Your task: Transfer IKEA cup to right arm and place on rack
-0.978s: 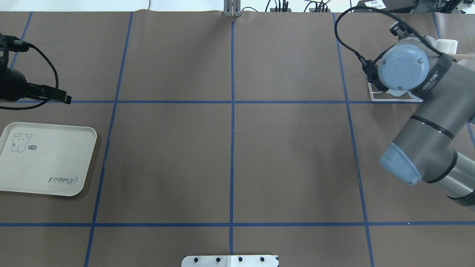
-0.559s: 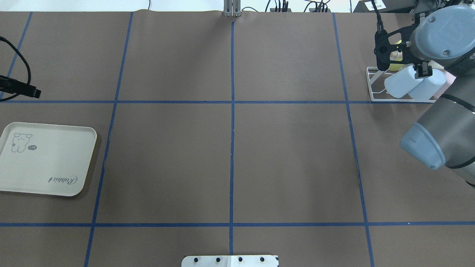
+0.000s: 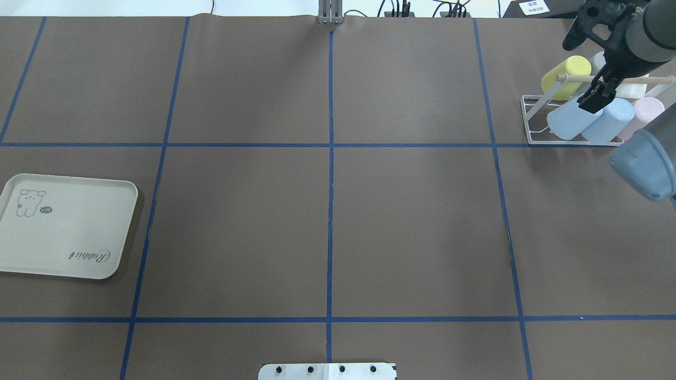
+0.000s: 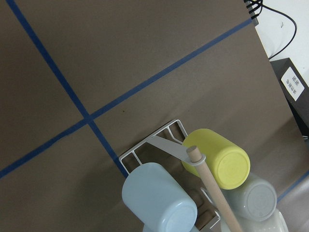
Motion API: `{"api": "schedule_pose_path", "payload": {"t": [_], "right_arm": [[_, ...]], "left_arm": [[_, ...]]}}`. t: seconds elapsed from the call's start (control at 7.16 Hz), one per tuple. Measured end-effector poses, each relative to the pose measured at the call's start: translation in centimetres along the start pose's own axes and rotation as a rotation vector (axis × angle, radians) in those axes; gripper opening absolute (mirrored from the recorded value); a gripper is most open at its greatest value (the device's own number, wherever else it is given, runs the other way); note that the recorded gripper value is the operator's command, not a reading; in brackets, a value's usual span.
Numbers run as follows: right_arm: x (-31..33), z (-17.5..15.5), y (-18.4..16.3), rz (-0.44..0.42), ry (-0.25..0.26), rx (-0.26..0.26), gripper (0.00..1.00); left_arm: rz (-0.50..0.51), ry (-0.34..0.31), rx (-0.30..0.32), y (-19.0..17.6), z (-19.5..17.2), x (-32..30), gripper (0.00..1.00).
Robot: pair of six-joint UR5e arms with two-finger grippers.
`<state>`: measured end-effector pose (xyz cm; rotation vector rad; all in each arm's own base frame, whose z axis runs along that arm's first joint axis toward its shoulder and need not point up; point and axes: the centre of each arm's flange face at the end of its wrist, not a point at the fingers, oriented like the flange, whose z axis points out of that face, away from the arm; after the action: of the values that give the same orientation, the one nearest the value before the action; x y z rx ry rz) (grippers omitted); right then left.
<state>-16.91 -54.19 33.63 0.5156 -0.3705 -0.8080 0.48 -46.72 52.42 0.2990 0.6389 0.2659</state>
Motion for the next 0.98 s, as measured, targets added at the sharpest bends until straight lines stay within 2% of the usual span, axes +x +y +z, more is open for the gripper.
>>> {"api": "schedule_pose_path", "payload": {"t": [0.28, 0.56, 0.84, 0.98], "right_arm": [[1.1, -0.7, 0.7, 0.09, -0.049, 0.018, 0.99], [2.8, -0.8, 2.6, 0.172, -0.103, 0.017, 0.99], [5.0, -0.5, 5.4, 0.395, -0.145, -0.004, 0.99], [6.5, 0.1, 8.7, 0.513, -0.183, -0.023, 1.0]], "left_arm": [[-0.086, 0.047, -0.053, 6.0, -0.7, -5.1, 1.0], [-0.162, 0.056, -0.084, 10.1, -0.2, -7.7, 1.0], [-0.205, 0.063, -0.082, 11.5, -0.3, -8.7, 1.0], [-0.213, 0.067, -0.073, 11.6, -0.7, -8.8, 1.0]]}}
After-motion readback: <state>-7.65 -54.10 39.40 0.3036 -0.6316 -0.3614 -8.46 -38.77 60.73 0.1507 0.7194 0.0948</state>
